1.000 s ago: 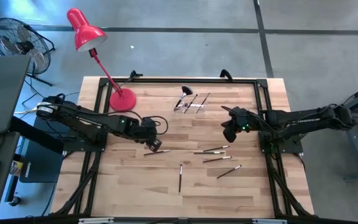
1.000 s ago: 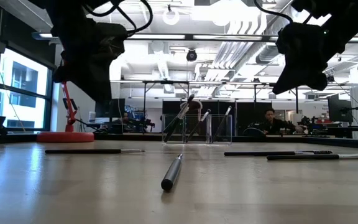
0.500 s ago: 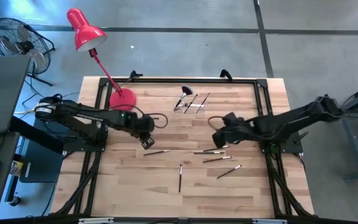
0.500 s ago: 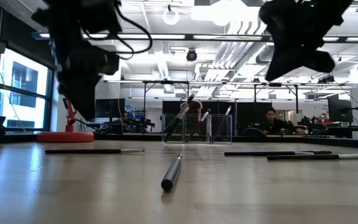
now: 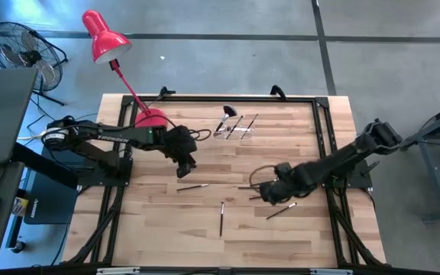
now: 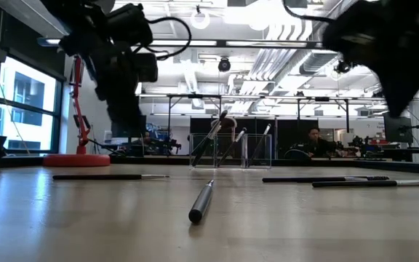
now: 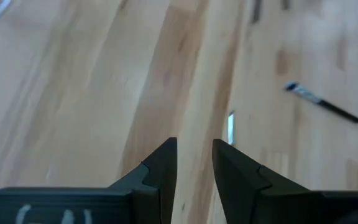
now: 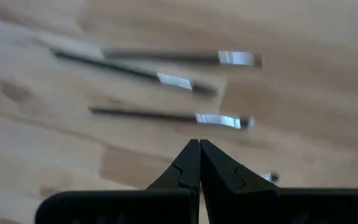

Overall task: Put items in baskets/containers
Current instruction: Put the lash brush into the transparent organizer

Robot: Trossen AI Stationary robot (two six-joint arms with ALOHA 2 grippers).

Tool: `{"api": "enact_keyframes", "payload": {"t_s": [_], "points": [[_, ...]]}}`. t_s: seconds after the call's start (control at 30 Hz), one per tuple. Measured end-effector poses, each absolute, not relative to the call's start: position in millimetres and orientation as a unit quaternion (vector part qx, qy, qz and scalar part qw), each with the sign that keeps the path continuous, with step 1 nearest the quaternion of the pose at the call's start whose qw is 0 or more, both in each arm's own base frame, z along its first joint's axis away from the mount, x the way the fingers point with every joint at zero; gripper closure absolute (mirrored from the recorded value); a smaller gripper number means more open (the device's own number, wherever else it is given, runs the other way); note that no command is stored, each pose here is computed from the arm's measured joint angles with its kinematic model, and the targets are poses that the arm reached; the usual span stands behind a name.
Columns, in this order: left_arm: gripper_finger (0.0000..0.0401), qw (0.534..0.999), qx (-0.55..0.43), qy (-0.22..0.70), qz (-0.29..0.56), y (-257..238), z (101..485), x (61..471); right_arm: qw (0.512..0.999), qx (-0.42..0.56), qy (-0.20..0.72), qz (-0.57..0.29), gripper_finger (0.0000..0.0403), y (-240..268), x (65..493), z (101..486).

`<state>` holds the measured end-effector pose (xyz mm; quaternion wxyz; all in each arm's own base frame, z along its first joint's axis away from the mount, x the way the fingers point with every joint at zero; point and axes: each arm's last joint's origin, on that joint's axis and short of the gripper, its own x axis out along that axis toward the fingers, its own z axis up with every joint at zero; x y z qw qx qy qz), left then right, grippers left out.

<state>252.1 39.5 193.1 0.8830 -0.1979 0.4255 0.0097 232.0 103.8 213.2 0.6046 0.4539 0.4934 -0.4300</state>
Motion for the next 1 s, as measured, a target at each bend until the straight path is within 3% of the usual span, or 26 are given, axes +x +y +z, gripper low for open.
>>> {"api": "enact_keyframes", "payload": {"t_s": [0.43,0.73,1.0], "points": [[0.0302,0.884,-0.189,0.425,-0.049,41,194,284,0.547,0.503,0.492,-0.454,0.0403,120,209,172],[0.0302,0.911,-0.118,0.394,-0.023,17,217,332,0.586,0.438,0.52,-0.441,0.0403,112,198,180],[0.0302,0.925,-0.087,0.364,-0.063,-12,229,399,0.641,0.427,0.486,-0.412,0.0403,96,168,187]]}}
